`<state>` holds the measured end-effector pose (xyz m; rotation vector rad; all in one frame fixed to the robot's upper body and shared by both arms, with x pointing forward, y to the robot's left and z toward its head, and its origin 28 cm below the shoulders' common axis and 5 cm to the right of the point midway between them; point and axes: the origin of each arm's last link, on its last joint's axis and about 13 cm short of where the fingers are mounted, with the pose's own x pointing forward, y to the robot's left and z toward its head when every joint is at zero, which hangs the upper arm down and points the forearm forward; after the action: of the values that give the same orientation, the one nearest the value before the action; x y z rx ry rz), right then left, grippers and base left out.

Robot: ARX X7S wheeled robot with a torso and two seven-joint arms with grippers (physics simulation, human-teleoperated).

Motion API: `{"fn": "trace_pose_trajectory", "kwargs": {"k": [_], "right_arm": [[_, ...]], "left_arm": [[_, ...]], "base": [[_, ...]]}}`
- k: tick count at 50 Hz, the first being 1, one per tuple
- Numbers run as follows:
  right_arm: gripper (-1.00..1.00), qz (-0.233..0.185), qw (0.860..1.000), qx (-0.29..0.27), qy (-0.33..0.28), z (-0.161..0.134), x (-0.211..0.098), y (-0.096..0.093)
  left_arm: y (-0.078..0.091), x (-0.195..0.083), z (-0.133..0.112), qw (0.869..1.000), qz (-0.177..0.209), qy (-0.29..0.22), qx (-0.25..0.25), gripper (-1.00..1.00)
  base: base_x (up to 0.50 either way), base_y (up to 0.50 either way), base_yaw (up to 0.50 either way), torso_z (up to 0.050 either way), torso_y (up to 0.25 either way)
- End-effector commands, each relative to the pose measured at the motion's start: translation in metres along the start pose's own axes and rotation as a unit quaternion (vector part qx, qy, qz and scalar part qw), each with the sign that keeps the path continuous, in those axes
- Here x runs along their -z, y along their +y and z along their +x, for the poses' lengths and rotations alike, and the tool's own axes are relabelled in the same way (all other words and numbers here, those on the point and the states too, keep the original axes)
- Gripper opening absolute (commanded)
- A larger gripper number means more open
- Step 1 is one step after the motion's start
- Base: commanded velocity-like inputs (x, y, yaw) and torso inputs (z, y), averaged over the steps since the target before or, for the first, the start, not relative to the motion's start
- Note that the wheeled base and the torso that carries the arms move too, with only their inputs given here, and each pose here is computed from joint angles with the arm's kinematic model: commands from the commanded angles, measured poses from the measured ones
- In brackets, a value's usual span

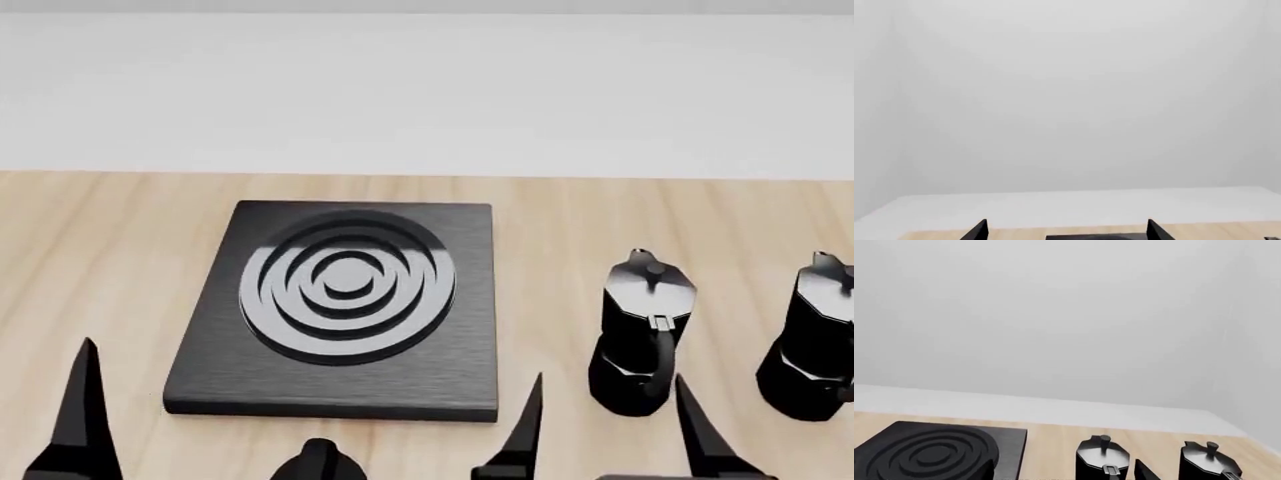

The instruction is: Put the right moka pot on the stove.

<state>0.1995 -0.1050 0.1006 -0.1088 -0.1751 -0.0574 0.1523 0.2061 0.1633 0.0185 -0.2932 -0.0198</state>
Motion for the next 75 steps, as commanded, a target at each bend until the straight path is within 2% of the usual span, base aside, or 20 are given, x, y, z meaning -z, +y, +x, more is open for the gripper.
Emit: {"fn": "trace_pose_trajectory", "kwargs": {"k": [1,21,58,70,72,75], "right_arm": [[1.0,0.001,1.0,-0.001,0.002,-0.001,0.002,0.0],[1.0,0.001,1.0,-0.002,0.0,-0.003,0.002,0.0],[1.0,-0.004,1.0,-0.003,-0.004,-0.005,-0.001,-0.001],[1.0,-0.006,1.0,-0.009,-0.019,-0.008,-0.004,-0.01],[1.0,-0.022,0.999,-0.015,-0.025,-0.008,-0.004,-0.011],[1.0,-0.013,0.999,-0.011,-0.03,-0.009,-0.008,-0.017]], "left_arm": [[0.0,-0.002,-0.001,1.0,-0.007,0.0,0.004,1.0],[0.0,0.0,-0.001,1.0,-0.002,-0.006,0.001,1.0],[0.0,0.001,-0.001,1.0,-0.006,-0.004,-0.005,1.0],[0.0,0.002,-0.001,1.0,-0.01,0.0,-0.005,1.0],[0.0,0.003,-0.001,1.0,-0.01,0.0,-0.005,1.0],[0.0,0.003,-0.002,1.0,-0.008,0.0,-0.004,1.0]], "base": [[0.0,0.0,0.0,0.0,0.0],[0.0,0.0,0.0,0.0,-0.079],[0.0,0.0,0.0,0.0,-0.168],[0.0,0.0,0.0,0.0,-0.015],[0.0,0.0,0.0,0.0,0.0],[0.0,0.0,0.0,0.0,0.0]]}}
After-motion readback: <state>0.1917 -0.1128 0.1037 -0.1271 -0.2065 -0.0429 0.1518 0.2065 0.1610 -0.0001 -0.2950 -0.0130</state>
